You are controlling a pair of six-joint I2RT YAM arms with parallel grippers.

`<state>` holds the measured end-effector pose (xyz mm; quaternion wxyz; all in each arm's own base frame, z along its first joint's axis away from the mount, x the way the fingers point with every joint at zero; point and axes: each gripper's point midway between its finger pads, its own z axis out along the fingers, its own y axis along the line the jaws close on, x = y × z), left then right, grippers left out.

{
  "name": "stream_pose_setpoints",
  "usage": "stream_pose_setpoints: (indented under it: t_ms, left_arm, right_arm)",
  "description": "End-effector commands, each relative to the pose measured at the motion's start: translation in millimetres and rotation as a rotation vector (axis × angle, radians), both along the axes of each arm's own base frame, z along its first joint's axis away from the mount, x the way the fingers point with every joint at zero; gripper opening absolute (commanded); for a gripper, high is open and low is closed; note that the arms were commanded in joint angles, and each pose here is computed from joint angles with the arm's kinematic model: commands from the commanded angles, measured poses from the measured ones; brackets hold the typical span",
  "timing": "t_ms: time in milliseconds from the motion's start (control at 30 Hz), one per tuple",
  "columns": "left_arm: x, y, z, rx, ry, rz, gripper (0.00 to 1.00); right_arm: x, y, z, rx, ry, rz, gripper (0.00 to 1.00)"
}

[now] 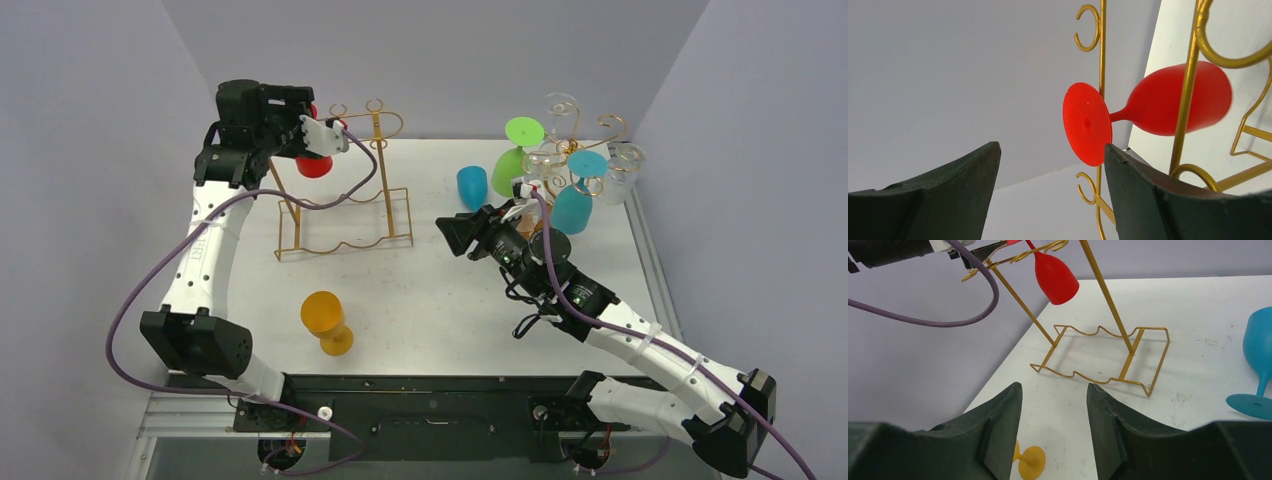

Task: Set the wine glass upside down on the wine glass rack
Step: Turn the wine glass upside down at the wine rack.

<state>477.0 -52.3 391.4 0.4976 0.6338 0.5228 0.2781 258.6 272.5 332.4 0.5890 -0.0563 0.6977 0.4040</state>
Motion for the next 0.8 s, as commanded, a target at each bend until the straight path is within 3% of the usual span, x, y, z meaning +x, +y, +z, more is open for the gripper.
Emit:
stream_pose_setpoints:
  t_ms: [0, 233, 400, 500, 600, 667, 767]
  left_arm:
    - [-27.3, -2.3, 42.4, -0.037, -0.061, -0.035, 0.73]
    - [-43.2, -3.2, 60.1, -0.070, -0.076, -0.042, 0.76]
    - [-56.9, -4.9, 84.3, -0.169, -0.120, -0.031, 0.77]
    - [-68.8, -6.9, 108.0, -0.360, -0.124, 0.007, 0.78]
    - [-84.8, -9.4, 131.8, -0.650, -0.080, 0.067, 0.81]
    - [-97.9, -12.6, 125.5, -0.799, 0.014, 0.112, 1.00]
    - [-124.7, -22.1, 111.7, -0.947, 0.123, 0.126, 0.96]
  right_arm:
    - [1.3, -6.3, 31.1, 0.049, -0.043, -0.019, 0.47]
    - [7.5, -9.4, 20.8, -0.002, 0.000, -0.057, 0.51]
    - [21.8, -11.0, -17.3, -0.127, 0.104, -0.121, 0.54]
    - [31.4, -17.1, -48.1, -0.201, 0.156, -0.184, 0.54]
    - [39.9, -20.7, -83.9, -0.270, 0.193, -0.234, 0.55]
    - [47.4, -22.3, -104.2, -0.322, 0.206, -0.267, 0.55]
    - [61.5, -22.7, -128.8, -0.415, 0.215, -0.311, 0.56]
